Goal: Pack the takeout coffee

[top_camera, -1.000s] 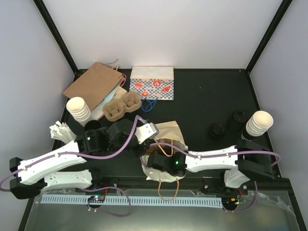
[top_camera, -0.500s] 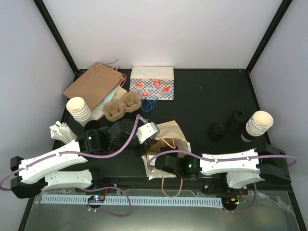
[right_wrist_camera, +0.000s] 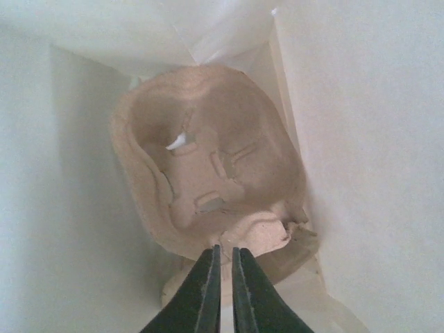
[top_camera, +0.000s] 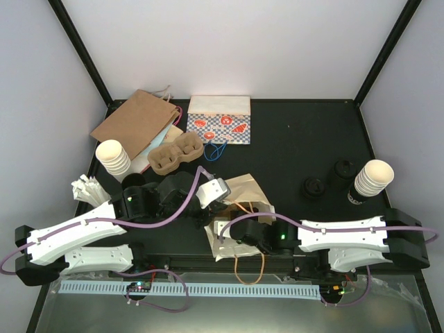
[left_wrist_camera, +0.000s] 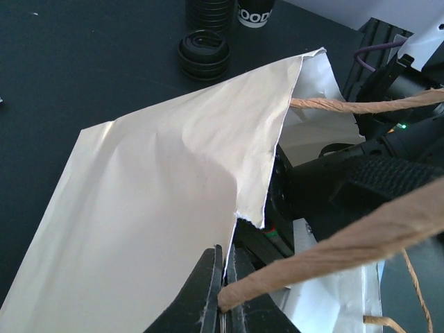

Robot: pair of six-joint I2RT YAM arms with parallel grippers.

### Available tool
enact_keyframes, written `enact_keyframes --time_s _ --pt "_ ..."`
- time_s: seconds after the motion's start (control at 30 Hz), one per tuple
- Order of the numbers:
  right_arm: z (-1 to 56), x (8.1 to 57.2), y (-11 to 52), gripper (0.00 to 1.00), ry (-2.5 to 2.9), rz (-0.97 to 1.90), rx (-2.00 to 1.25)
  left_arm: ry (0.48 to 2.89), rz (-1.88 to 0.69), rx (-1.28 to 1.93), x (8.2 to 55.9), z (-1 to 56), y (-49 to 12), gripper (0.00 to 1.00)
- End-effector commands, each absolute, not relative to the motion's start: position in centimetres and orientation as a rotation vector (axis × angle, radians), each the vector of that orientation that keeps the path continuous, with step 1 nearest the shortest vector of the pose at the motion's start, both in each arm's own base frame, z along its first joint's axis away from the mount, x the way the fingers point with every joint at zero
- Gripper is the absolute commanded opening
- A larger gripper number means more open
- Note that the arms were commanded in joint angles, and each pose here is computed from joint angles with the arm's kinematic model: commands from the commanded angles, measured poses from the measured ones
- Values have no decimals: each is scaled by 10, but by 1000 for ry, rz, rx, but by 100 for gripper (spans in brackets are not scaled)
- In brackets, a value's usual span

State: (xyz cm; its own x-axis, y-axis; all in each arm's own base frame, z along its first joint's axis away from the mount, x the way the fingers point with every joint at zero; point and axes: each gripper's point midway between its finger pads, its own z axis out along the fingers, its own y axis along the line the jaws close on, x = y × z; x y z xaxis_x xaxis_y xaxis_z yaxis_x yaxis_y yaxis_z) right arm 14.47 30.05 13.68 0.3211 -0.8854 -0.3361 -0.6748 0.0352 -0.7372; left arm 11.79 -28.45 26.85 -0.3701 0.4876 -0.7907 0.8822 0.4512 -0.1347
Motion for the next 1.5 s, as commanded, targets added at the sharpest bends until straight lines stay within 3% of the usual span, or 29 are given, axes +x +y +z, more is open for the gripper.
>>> enact_keyframes --time_s 0.0,0.2,0.4,0.5,0.77,1.0,1.27,1.47 --pt "147 133 310 9 1491 -108 -1655 2011 -754 1092 122 278 -288 2" --pt "151 137 309 16 1661 46 -1453 1986 -777 1022 127 290 -289 2" --pt "164 144 306 51 1859 191 -1207 1984 -804 932 134 299 -292 2" --pt "165 149 302 57 1958 260 -1089 1982 -818 911 136 301 -295 2" --pt "152 175 280 49 2190 224 -759 1967 -877 856 137 300 -300 1" --pt "145 188 283 49 2174 304 -655 1911 -974 869 130 301 -312 1" --pt "132 192 290 49 2153 291 -768 1888 -1018 861 130 302 -320 2" --pt "132 178 284 59 2055 222 -1058 1919 -934 942 127 299 -310 1"
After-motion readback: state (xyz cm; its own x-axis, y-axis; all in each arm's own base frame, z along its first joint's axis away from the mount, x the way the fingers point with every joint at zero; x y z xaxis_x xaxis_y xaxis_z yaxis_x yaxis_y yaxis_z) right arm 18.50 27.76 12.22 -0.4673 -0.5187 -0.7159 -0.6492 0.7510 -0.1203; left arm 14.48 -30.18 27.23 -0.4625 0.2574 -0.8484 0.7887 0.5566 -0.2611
